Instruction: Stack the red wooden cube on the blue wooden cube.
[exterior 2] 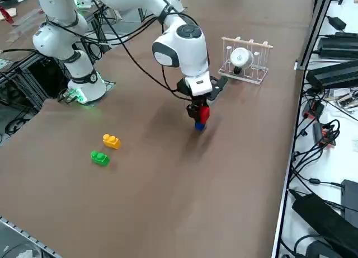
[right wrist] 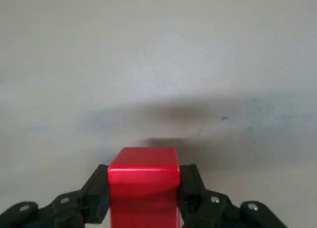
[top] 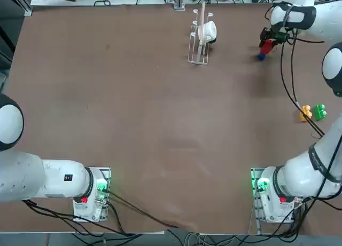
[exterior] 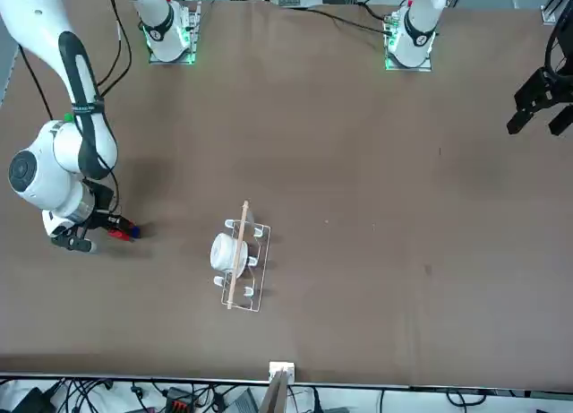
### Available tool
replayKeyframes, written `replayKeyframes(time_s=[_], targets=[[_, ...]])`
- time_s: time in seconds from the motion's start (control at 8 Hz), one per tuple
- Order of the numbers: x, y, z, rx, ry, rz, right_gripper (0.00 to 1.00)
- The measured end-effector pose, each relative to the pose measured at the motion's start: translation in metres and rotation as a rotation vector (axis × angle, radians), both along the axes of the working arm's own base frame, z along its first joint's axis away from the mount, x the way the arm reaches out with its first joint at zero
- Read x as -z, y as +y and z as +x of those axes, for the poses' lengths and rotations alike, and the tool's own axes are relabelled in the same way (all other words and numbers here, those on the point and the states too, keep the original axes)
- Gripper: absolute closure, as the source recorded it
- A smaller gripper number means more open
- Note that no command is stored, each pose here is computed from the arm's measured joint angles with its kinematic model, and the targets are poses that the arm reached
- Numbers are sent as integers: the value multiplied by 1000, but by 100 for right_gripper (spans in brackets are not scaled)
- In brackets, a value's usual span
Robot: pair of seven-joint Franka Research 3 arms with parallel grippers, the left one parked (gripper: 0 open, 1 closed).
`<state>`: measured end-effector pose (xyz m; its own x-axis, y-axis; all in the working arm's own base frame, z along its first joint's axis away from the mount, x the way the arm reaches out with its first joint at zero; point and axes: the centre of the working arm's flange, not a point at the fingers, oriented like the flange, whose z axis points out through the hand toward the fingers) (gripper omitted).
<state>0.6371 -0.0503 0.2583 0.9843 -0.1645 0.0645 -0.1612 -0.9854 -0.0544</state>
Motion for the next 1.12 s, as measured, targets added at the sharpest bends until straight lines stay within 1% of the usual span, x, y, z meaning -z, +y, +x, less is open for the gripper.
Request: replayKeyframes(time_s=[0.25,1.12], targets=[[0,2,-4,0,-21,-4,30],[0,2,-9,0,-26,-4,30]])
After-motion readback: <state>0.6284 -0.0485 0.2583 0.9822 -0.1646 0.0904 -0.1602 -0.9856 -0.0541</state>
